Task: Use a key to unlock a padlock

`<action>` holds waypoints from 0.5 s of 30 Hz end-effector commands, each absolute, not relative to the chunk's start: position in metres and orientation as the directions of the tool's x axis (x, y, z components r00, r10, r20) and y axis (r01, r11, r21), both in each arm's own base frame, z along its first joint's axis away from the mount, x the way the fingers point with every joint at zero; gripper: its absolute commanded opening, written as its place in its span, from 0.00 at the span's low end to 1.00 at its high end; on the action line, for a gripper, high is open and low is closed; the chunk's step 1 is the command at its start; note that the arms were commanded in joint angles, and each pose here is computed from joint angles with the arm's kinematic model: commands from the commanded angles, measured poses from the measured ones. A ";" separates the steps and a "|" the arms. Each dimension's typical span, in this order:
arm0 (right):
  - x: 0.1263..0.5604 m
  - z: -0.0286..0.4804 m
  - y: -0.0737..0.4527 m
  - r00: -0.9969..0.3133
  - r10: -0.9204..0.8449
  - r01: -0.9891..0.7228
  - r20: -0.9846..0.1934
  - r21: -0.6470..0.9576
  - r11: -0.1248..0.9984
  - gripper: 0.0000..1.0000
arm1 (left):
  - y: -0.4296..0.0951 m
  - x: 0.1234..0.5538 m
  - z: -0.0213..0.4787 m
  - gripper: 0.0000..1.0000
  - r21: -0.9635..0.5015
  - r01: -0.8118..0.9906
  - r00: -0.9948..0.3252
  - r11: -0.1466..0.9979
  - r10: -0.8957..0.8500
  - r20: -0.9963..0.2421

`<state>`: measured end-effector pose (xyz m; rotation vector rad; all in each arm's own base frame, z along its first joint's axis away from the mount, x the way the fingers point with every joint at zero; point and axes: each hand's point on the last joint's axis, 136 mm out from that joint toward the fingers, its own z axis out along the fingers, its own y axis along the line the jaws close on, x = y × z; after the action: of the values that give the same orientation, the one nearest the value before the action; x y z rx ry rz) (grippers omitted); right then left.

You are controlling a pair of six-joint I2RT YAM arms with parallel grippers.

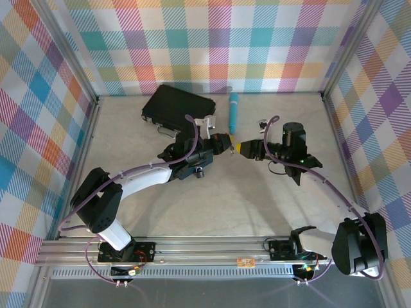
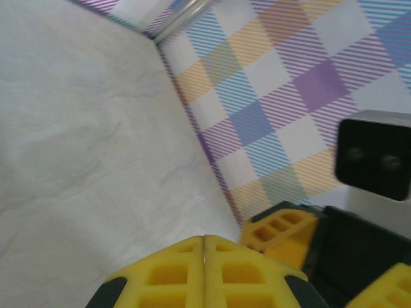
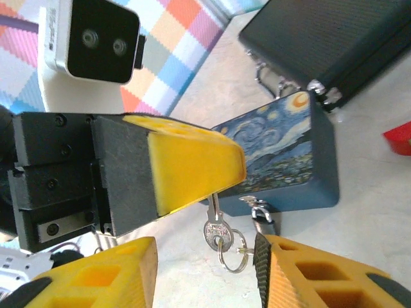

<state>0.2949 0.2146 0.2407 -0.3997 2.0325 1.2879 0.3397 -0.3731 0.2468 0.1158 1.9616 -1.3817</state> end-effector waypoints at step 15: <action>0.285 0.249 0.228 -0.709 0.098 -0.650 -0.699 0.700 0.296 0.14 | -0.372 0.327 0.301 0.00 -0.776 0.586 -0.672 0.233 -0.396 -0.626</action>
<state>0.2869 0.2260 0.2483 -0.4574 1.9485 1.4455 0.3303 -0.3774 0.2788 0.1609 1.7907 -1.5239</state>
